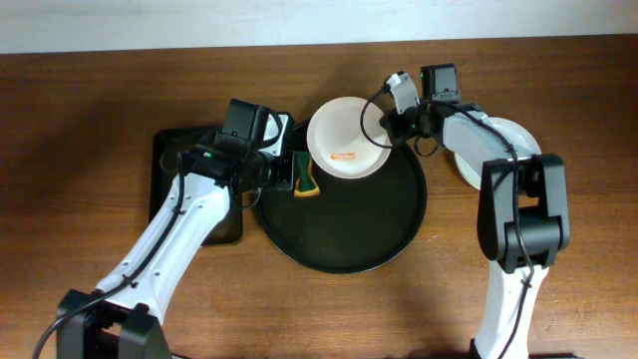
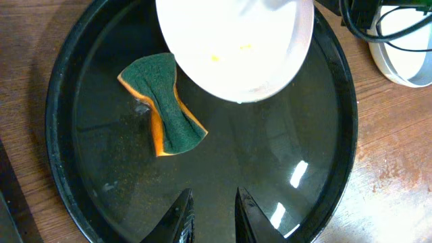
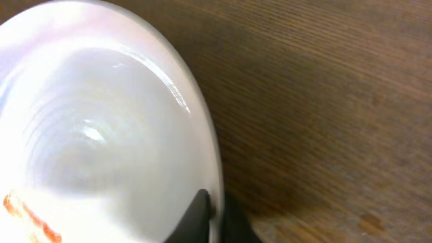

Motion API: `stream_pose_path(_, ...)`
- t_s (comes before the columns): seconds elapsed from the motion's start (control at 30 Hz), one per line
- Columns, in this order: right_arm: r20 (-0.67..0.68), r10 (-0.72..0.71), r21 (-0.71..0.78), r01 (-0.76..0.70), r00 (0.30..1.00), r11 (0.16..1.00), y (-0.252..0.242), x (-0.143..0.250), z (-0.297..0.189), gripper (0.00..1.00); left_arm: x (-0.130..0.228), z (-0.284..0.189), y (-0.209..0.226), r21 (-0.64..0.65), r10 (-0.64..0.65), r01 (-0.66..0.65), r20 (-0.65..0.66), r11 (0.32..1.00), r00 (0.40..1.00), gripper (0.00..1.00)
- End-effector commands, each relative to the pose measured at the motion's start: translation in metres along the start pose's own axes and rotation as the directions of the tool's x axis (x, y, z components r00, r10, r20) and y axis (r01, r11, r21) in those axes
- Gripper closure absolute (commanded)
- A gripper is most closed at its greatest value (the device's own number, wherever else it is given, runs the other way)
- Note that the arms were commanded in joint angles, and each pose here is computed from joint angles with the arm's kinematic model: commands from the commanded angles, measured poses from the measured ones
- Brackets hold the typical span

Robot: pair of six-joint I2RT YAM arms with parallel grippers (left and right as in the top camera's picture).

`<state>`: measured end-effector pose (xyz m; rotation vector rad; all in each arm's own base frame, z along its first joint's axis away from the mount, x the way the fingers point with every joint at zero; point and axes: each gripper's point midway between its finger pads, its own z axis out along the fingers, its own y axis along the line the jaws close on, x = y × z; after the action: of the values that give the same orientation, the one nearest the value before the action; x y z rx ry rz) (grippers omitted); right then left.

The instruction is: Clean dirty plates on tray and stack at the side

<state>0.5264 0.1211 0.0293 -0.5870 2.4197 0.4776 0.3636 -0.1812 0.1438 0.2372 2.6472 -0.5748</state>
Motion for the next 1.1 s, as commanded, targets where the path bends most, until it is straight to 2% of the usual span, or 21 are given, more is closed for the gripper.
stream_pose_path(0.0,0.026,-0.010,-0.018,0.011,1.000,1.000,0.004,-0.012,-0.008,0.96,-0.005,-0.007,0.001,-0.018,0.019,-0.018,0.027,1.000,0.999,0.81)
stream_pose_path(0.07,0.065,-0.019,0.001,0.019,0.998,1.000,0.001,-0.033,-0.032,0.96,-0.005,-0.007,0.001,-0.018,0.018,-0.018,0.027,1.000,0.999,0.81)
stream_pose_path(0.13,0.098,-0.028,0.057,0.022,0.995,0.998,0.003,-0.062,-0.084,0.96,-0.005,-0.007,0.001,-0.016,0.018,-0.018,0.026,1.000,0.999,0.81)
stream_pose_path(0.2,0.105,-0.030,0.191,0.010,0.994,0.982,0.000,-0.076,-0.137,0.96,-0.004,-0.007,0.001,-0.016,0.018,-0.018,0.026,1.000,0.999,0.81)
stream_pose_path(0.27,0.109,0.104,0.350,-0.136,0.989,0.927,-0.010,-0.070,-0.184,0.96,-0.003,-0.007,0.001,-0.017,0.017,-0.017,0.022,1.000,1.000,0.81)
stream_pose_path(0.33,0.114,0.265,0.416,-0.288,0.957,0.863,-0.006,-0.050,-0.219,0.96,0.001,-0.006,0.002,-0.020,0.014,-0.014,0.007,1.000,1.000,0.81)
stream_pose_path(0.37,0.124,0.411,0.431,-0.422,0.903,0.797,0.000,-0.033,-0.232,0.96,0.003,-0.004,0.002,-0.020,0.014,-0.014,0.002,1.000,1.000,0.81)
stream_pose_path(0.43,0.103,0.631,0.480,-0.594,0.769,0.646,0.011,0.006,-0.242,0.96,0.005,-0.002,0.003,-0.021,0.012,-0.012,0.000,1.000,1.000,0.81)
stream_pose_path(0.5,0.133,0.740,0.576,-0.659,0.659,0.483,0.011,0.038,-0.245,0.96,0.006,0.000,0.004,-0.026,-0.034,0.034,-0.003,0.999,0.999,0.79)
stream_pose_path(0.57,0.162,0.770,0.631,-0.665,0.617,0.400,0.013,0.057,-0.239,0.96,0.006,0.004,0.005,-0.026,-0.060,0.060,-0.009,0.998,0.998,0.77)
stream_pose_path(0.63,0.139,0.757,0.679,-0.618,0.639,0.396,0.022,0.074,-0.226,0.96,0.008,0.014,0.003,-0.028,-0.051,0.050,-0.021,0.998,0.998,0.67)
stream_pose_path(0.7,0.141,0.705,0.733,-0.552,0.695,0.398,0.026,0.082,-0.217,0.96,0.008,0.032,0.009,-0.088,-0.031,0.029,-0.024,0.996,0.999,0.58)
stream_pose_path(0.87,0.127,0.686,0.754,-0.519,0.716,0.403,0.027,0.092,-0.208,0.96,0.016,0.082,0.026,-0.205,-0.046,0.037,-0.041,0.978,0.998,0.57)
stream_pose_path(1.07,0.088,0.654,0.764,-0.472,0.752,0.440,0.025,0.096,-0.204,0.96,0.022,0.122,0.043,-0.242,-0.079,0.065,-0.051,0.968,0.996,0.57)
